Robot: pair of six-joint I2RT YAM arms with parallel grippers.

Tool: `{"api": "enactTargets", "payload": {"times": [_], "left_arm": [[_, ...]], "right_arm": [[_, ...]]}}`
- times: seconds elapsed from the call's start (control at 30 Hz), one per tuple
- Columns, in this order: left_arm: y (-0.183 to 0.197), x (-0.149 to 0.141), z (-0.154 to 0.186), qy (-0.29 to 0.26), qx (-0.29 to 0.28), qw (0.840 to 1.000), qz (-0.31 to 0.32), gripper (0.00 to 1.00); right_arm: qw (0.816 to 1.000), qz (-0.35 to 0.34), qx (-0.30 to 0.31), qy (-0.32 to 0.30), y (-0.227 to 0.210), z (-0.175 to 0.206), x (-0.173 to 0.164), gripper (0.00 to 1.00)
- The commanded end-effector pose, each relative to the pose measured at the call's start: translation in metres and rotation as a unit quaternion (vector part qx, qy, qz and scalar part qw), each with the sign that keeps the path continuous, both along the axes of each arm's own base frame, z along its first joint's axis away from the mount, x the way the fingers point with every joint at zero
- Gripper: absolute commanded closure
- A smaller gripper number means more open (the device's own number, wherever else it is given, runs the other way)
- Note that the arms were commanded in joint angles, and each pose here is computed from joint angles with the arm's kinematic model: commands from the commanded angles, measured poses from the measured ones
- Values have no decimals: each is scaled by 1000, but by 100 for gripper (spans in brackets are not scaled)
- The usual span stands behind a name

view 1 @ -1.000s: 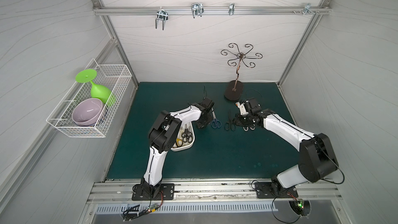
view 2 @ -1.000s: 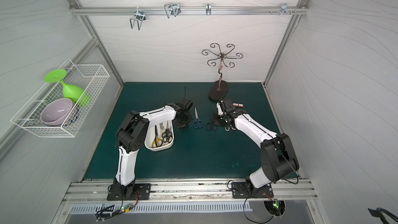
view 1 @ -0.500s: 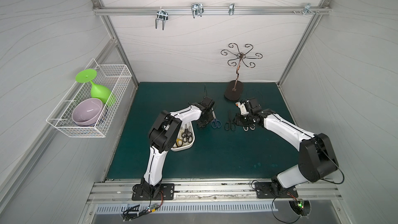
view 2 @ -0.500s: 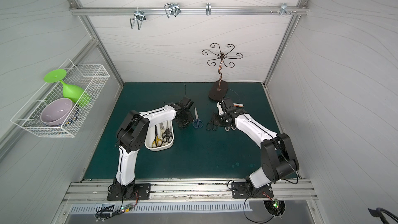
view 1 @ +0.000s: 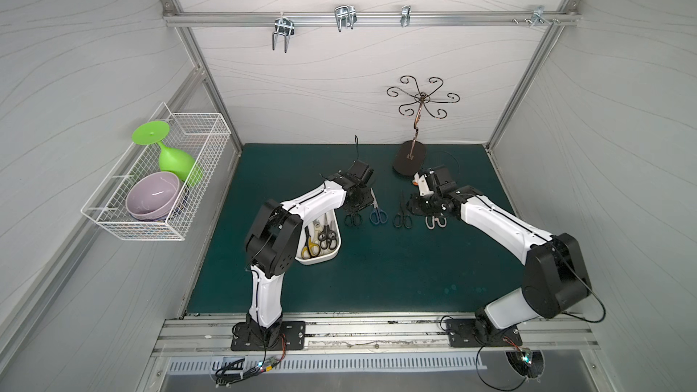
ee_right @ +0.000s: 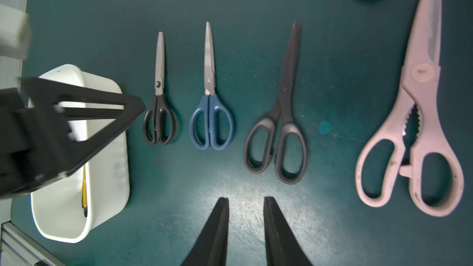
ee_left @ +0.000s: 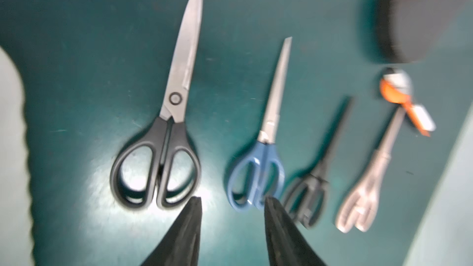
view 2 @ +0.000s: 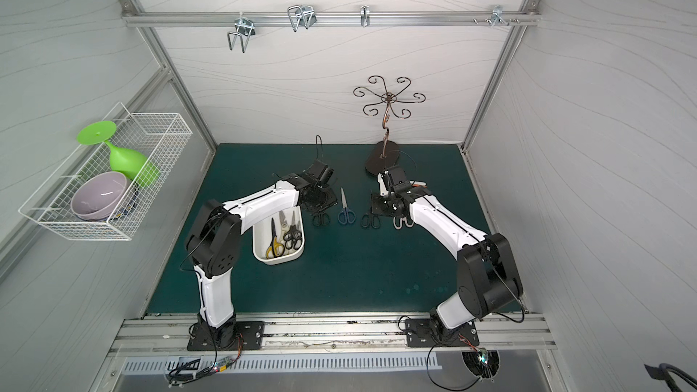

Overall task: Take the scissors out of the storage box
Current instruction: Place the scissors at the center of the board, then pick up the storage box at the center of the board.

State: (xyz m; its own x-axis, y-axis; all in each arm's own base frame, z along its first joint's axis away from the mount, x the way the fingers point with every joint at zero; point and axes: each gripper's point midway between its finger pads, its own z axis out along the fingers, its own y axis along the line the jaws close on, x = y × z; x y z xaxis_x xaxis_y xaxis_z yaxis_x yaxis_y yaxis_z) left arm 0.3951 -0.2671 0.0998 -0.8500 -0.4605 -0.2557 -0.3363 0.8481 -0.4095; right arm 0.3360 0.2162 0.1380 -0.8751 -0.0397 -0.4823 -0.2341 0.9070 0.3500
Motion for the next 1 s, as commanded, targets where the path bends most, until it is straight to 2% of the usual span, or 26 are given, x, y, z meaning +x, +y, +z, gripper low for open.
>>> {"api": "enactTargets", "payload": {"times": [0.0,0.17,0.43,0.63,0.77,0.97], "left_arm": [[1,2,31,-46,-6,999,-15,56],[40,7,58,-90,3,996,6,56],[143,-14,65,-95,17,993,68,54],[208,-47,47,-68,14,991,112,52],[221,-63,30,-41,13,993,111,52],[247,-76,-3,7,-26,991,128,55]], "right_arm": [[999,28,-30,3,15,-2,-7,72],[996,83,-23,-8,59,5,-21,72],[982,187,-15,-23,151,6,-53,72],[971,238,-4,-29,206,3,-67,71],[968,250,-5,-20,224,-2,-71,71],[969,247,-6,-16,225,0,-74,71]]}}
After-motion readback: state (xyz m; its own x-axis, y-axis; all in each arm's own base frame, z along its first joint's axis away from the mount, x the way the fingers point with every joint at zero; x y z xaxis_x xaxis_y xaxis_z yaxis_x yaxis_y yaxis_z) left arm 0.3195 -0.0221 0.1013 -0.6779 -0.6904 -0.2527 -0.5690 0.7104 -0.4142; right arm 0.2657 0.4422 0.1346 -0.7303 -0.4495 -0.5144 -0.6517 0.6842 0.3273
